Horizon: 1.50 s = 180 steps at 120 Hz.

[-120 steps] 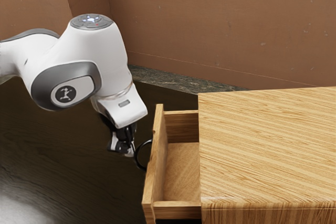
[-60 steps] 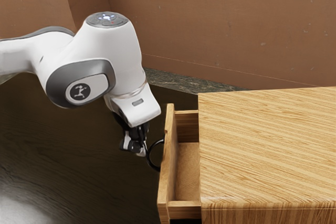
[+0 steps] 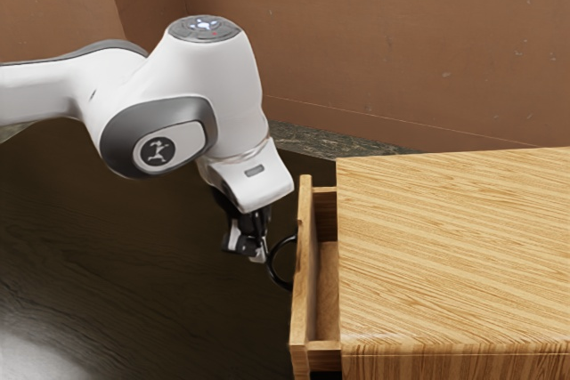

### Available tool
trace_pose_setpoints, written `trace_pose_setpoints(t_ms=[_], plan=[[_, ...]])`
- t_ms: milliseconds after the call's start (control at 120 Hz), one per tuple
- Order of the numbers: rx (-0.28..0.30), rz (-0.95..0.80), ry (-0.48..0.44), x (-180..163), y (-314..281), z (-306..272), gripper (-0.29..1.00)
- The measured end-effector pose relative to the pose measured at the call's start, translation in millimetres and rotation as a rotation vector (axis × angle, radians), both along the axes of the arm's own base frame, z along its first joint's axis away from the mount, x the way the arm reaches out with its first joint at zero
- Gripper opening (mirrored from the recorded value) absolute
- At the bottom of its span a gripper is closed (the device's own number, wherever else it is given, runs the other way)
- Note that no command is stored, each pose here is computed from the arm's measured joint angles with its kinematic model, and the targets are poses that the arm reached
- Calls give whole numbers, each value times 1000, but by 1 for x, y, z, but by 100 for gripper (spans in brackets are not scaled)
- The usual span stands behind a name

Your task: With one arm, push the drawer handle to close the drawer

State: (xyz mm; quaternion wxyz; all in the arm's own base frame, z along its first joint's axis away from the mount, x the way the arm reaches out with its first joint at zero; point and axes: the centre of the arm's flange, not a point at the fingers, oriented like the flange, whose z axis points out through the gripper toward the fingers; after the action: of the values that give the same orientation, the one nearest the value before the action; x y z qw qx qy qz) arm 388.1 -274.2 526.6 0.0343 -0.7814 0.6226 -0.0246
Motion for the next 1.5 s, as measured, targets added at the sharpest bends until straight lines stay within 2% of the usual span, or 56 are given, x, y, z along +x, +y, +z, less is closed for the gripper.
trace_pose_setpoints(t_ms=[900,992,1500], plan=[[-30,-50,-12,8,-32,8,-5],[-30,-49,-8,10,-32,5,-9],[-41,-74,-21,10,-45,4,-5]])
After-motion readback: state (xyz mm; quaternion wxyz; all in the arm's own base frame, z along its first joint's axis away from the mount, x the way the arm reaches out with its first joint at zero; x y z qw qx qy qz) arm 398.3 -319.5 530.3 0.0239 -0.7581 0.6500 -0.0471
